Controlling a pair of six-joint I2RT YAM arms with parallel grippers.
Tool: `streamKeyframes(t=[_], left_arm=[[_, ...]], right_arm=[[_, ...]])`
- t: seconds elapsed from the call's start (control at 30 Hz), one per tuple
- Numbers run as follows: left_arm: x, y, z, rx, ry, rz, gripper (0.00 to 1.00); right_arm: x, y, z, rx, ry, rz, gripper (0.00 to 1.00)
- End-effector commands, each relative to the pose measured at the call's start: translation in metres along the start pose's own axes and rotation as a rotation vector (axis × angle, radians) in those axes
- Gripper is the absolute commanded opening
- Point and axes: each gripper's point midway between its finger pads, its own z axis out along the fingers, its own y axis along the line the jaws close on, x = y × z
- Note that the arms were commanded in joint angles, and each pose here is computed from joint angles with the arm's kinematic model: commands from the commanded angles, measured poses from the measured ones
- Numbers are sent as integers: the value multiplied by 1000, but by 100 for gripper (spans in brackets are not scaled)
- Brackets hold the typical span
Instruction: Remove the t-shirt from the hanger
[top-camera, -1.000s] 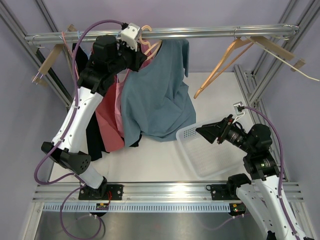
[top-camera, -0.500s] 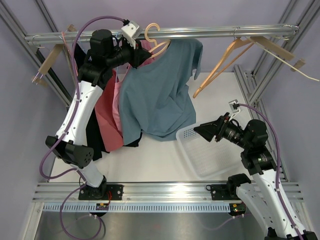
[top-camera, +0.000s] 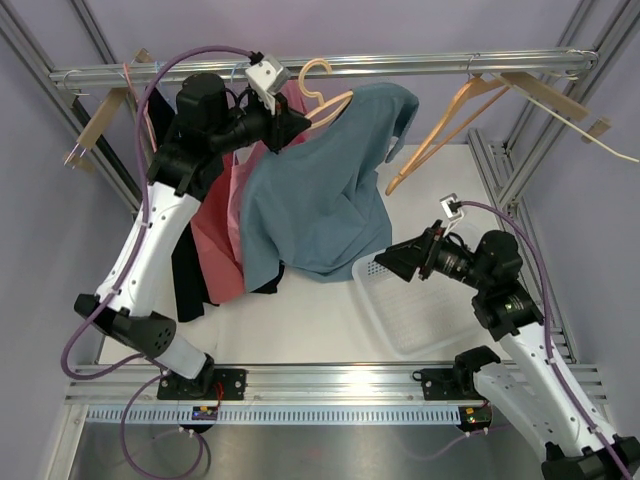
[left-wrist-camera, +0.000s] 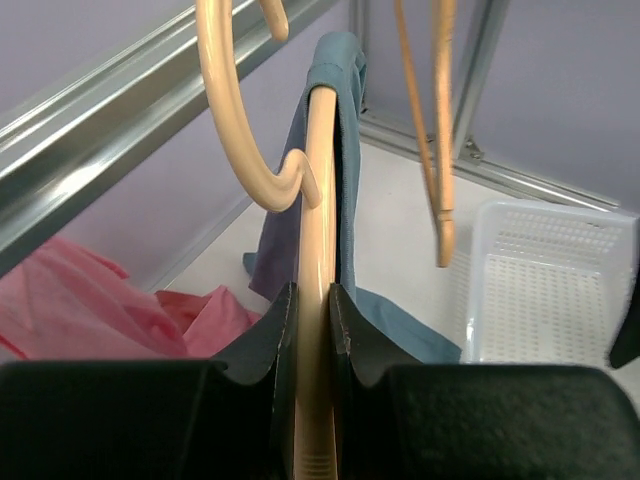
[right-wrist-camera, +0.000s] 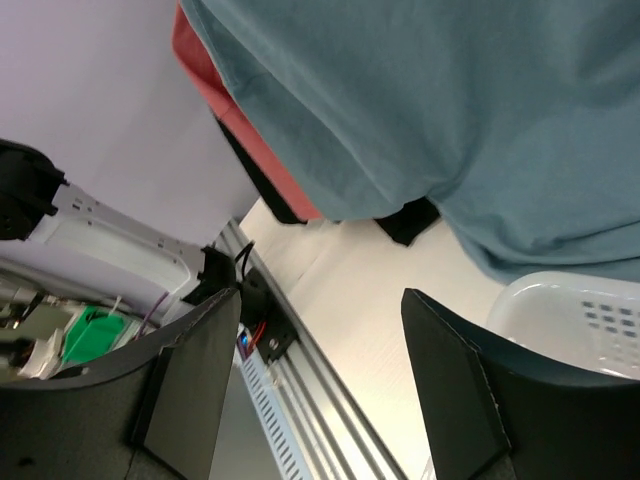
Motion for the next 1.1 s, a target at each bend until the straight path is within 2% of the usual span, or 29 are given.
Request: streamKeyframes(t=[0.0,0.17,0.27,0.3,0.33,0.37,0.4,0.43,0.47,0.5,0.53,0.7,0.87,1.07], left_arm=[[-69,-20,-44,-57,-200,90,0],[-64,-27,-59,-100,-202,22,0],[-76,-41,-72,-137,-241,-28,0],[-78,-36,-75,-201,-250,-46,0],[-82,-51,-73,-192,-260,-55,0],[-88,-55,-78,-217,-278,-58,0],[-89,-41,-85,-345,-283,-69,0],[-94,-57,-85,-346,-293,-77,0],[-95,-59,-87,-382,-293,-73,0],[-95,-48,-95,-485,-291,-83,0],[-101,-58,-98,-488,-305,-99,0],[-108,-51,-119,-646,-317,-139,0],[-120,-56,-136,-681,-351,-194,0],[-121,-58,-148,-743,-367,-208,0]], right_arm=[[-9,29,13,-86,-20,-61,76],[-8,48,24,-101,-33,-92,81],[-5,67,32,-124,-45,-106,83],[-4,73,34,-129,-50,-110,84],[4,89,38,-164,-29,-114,84],[0,90,41,-136,-60,-125,85],[-6,100,43,-146,-80,-134,85],[-7,105,46,-143,-90,-140,85],[-9,114,53,-127,-97,-145,85],[-9,119,56,-119,-100,-148,85],[-5,120,63,-102,-86,-154,86],[-6,151,75,-24,-141,-202,90],[13,145,94,120,-110,-282,91],[25,178,98,76,-95,-304,88]])
